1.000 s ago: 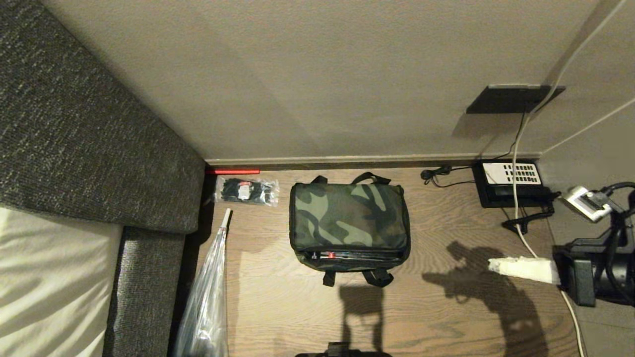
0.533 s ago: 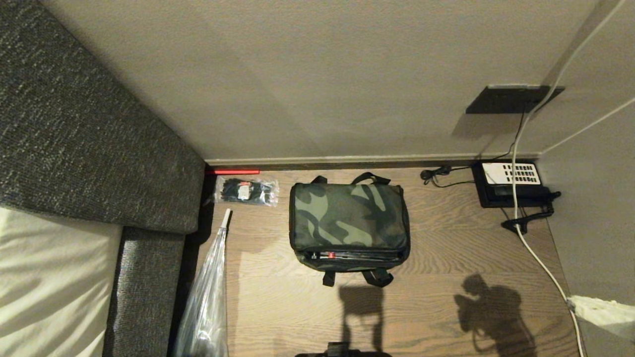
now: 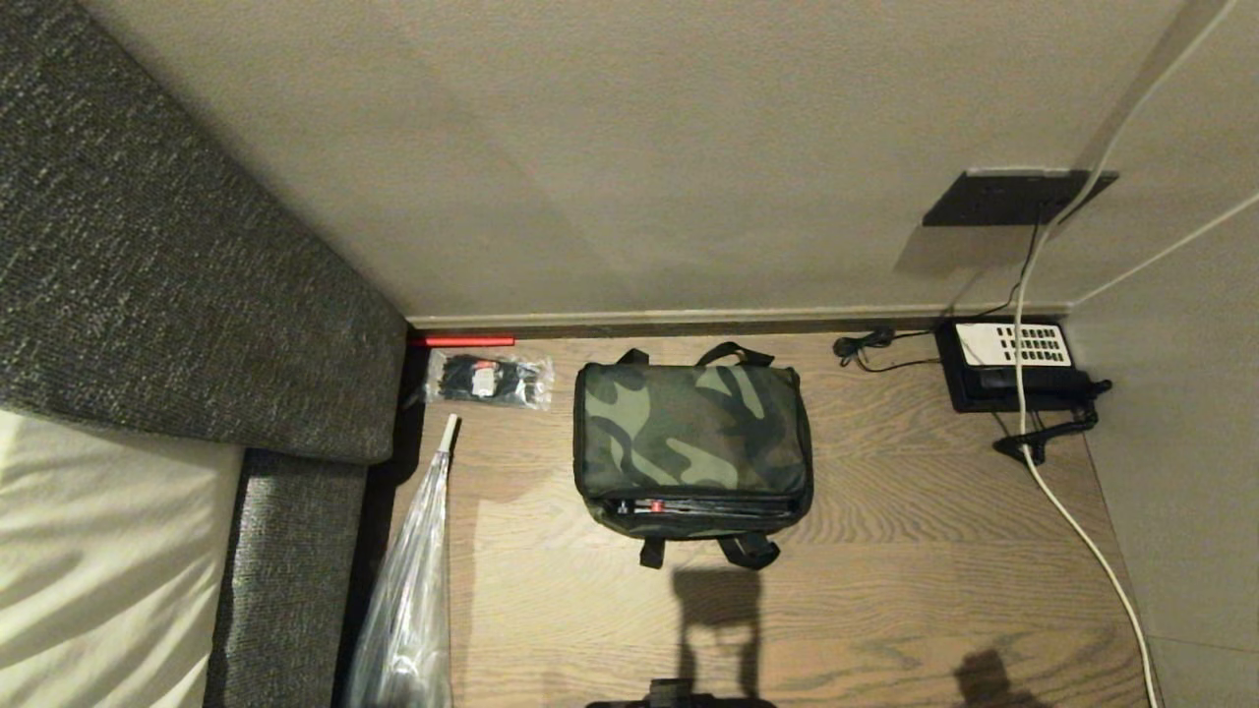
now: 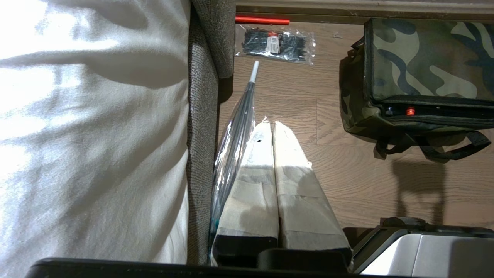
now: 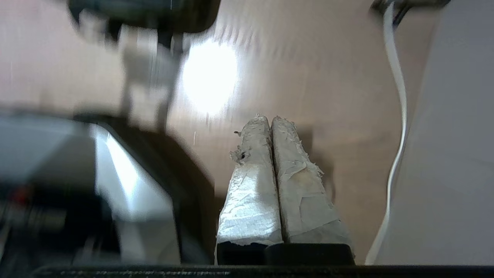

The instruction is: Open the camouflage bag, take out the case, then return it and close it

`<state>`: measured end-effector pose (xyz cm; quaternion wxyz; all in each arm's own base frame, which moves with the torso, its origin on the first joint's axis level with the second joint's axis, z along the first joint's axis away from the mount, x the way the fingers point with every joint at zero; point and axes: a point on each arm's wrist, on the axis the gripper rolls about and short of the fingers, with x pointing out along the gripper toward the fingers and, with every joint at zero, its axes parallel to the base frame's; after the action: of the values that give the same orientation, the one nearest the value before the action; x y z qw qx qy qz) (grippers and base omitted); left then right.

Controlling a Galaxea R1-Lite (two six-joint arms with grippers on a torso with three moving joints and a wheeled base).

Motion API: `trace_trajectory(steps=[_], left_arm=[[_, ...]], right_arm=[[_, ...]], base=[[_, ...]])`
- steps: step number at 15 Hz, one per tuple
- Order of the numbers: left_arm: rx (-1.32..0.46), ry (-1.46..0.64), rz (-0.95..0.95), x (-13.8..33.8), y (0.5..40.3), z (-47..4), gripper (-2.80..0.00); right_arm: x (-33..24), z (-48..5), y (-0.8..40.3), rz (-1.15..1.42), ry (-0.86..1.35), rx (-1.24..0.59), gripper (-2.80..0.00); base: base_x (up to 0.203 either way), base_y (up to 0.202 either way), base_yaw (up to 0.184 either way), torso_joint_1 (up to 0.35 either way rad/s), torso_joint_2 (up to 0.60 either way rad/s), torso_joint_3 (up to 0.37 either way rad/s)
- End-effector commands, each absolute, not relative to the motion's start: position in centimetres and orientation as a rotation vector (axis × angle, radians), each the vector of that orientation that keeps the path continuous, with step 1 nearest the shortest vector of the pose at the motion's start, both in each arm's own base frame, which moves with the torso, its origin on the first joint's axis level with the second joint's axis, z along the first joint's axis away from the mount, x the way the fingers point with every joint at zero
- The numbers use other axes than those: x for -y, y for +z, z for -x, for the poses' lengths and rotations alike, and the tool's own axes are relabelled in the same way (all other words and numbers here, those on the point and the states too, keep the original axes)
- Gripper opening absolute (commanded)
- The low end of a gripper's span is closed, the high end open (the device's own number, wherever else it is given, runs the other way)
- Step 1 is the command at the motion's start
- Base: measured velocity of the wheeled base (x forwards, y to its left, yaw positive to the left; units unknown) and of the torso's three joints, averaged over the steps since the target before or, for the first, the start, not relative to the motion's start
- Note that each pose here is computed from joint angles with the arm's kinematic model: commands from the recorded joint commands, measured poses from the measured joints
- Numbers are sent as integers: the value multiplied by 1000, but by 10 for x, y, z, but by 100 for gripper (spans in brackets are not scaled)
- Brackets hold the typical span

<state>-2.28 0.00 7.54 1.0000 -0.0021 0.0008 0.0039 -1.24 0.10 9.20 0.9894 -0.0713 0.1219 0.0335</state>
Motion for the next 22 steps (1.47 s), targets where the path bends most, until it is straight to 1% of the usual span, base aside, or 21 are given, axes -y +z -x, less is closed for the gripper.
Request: trace_trajectory(steps=[1, 2, 3, 4, 22], left_arm=[[-2, 9, 5, 0, 75, 23, -280], [-2, 9, 5, 0, 75, 23, -280], [-2, 8, 5, 0, 75, 23, -280], [-2, 8, 3, 0, 75, 23, -280], [-8, 9, -2, 0, 75, 23, -280]], right_arm=[[-1, 23, 78, 98, 39, -66, -280], [0, 22, 79, 64, 31, 3, -280], [0, 23, 80, 61, 29, 22, -280], [0, 24, 76, 54, 28, -20, -280], [0, 24, 76, 52, 28, -21, -280]], base=[[0, 0, 0, 0, 0, 0], [0, 0, 0, 0, 0, 0], [0, 0, 0, 0, 0, 0], [0, 0, 0, 0, 0, 0], [0, 0, 0, 0, 0, 0]])
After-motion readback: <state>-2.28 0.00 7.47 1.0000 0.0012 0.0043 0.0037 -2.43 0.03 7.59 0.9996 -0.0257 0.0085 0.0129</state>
